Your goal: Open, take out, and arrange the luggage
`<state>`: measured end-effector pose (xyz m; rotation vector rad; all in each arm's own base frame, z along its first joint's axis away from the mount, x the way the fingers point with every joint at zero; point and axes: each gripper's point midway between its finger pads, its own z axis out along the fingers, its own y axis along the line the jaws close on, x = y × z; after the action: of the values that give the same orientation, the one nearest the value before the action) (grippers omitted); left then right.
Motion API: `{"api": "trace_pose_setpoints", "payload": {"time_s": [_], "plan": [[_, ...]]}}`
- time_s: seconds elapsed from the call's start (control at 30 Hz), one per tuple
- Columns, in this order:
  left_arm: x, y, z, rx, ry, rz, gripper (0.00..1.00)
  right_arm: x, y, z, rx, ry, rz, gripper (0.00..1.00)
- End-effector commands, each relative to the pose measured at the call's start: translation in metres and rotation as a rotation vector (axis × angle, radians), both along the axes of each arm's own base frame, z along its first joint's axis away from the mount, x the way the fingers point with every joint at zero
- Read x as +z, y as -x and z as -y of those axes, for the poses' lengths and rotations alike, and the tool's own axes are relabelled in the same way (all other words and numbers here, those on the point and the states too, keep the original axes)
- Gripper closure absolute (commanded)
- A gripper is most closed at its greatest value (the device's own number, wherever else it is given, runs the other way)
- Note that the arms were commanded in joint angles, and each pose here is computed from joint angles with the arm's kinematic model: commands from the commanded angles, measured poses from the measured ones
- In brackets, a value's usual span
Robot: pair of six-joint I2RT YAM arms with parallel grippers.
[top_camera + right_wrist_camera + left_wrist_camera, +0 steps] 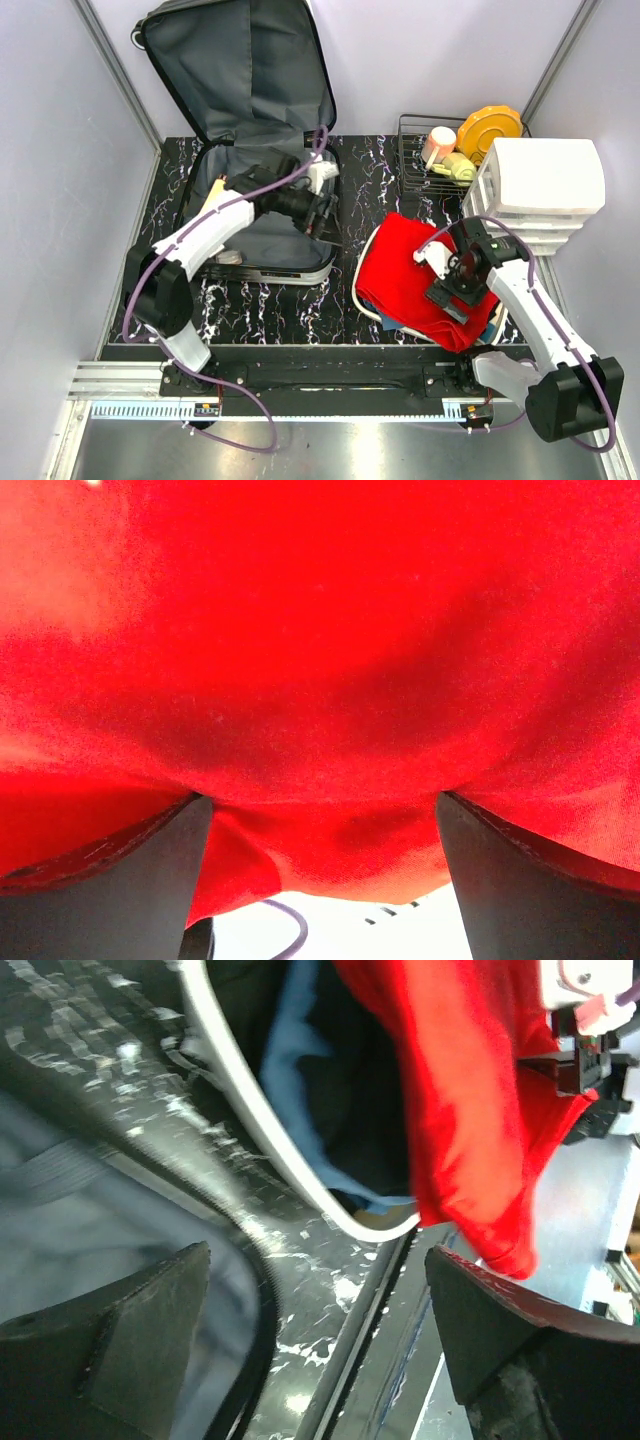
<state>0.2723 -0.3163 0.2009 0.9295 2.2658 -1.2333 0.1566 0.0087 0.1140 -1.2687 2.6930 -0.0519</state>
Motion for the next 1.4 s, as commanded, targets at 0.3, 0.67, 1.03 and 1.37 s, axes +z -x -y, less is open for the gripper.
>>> {"api": "trace_pose_setpoints", "payload": {"time_s": [0.3, 0.67, 1.03, 1.37], "plan": [[0.065, -0.097, -0.185, 0.397, -0.125, 0.259, 0.01, 0.073, -0.037, -0.032, 0.199, -0.166, 0.159, 0.0], [0.017, -0.124, -0.307, 0.62, -0.529, 0.237, 0.09, 0.164, -0.1, -0.097, 0.013, -0.517, 0.297, 0.0], [-0.067, -0.057, -0.315, 0.647, -0.663, -0.092, 0.11, 0.167, -0.123, -0.122, -0.022, -0.635, 0.25, 0.0], [-0.139, -0.032, -0.296, 0.548, -0.774, -0.282, 0.25, 0.162, -0.126, -0.12, -0.035, -0.614, 0.243, 0.0]]}}
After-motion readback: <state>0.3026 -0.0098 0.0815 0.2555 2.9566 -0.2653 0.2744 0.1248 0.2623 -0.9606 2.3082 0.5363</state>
